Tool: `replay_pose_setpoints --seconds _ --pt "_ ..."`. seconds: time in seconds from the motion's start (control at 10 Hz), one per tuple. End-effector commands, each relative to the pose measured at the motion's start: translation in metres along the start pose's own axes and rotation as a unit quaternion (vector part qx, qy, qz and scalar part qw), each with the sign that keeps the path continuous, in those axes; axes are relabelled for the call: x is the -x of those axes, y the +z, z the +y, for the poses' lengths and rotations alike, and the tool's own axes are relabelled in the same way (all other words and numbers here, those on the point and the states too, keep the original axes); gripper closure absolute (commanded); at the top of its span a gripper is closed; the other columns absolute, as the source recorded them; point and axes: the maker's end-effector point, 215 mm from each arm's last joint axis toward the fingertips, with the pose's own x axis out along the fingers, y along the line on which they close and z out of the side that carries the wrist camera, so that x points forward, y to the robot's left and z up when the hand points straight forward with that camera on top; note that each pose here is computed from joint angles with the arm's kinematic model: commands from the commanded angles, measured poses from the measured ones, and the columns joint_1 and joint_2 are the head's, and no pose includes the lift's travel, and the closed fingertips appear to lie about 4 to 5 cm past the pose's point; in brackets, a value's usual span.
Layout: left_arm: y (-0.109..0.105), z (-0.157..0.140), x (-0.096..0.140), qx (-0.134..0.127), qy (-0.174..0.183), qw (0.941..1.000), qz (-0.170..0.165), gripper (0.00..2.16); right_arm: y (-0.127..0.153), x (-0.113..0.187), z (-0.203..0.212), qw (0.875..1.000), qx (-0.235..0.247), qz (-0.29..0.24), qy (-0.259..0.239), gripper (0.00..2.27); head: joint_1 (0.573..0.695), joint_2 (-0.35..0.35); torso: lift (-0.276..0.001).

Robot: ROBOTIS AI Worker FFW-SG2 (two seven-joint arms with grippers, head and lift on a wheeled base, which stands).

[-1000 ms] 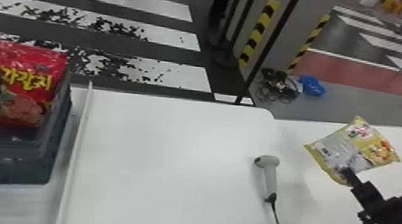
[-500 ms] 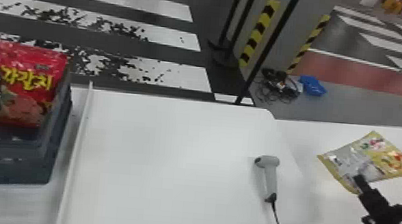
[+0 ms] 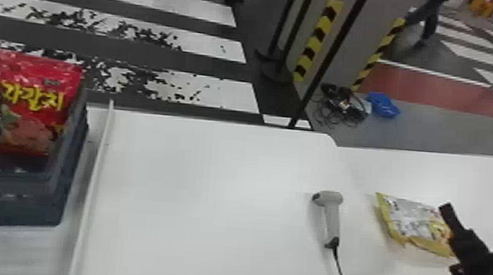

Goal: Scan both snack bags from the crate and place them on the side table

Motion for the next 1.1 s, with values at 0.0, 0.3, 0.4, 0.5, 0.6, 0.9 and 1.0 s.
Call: replay_pose_setpoints --seconds 0.0,0.3,0.4,0.5,0.6,0.9,1.0 --pt "0.002 -0.001 -0.001 -0.001 -0.001 1.0000 -0.002 0.07 0.019 0.021 0.035 0.999 0.024 -0.030 0.038 0.05 0.695 -0.350 -0.095" --pt "0.009 -0.005 -0.001 -0.006 -0.005 0.9999 -0.009 0.07 0.010 0.081 0.165 0.980 0.097 -0.070 0.159 0.02 0.695 -0.350 -0.095" --pt "0.011 -0.006 0.000 -0.006 -0.005 0.9999 -0.009 0.07 -0.010 0.106 0.212 0.970 0.120 -0.070 0.199 0.02 0.695 -0.350 -0.095" --pt "0.012 -0.006 0.001 -0.007 -0.003 0.9999 -0.010 0.07 -0.036 0.127 0.252 0.961 0.140 -0.060 0.231 0.02 0.695 -0.350 -0.095" --pt "0.015 -0.007 0.001 -0.008 -0.002 0.9999 -0.011 0.07 -0.068 0.145 0.285 0.952 0.164 -0.043 0.255 0.02 0.695 -0.348 -0.095" --pt "0.024 -0.017 -0.003 -0.014 0.010 0.9997 -0.019 0.07 -0.141 0.201 0.339 0.939 0.201 -0.004 0.280 0.02 0.695 -0.171 -0.095" --pt "0.024 -0.018 -0.006 -0.015 0.016 0.9996 -0.019 0.07 -0.153 0.218 0.349 0.935 0.216 -0.003 0.282 0.02 0.695 -0.149 -0.095"
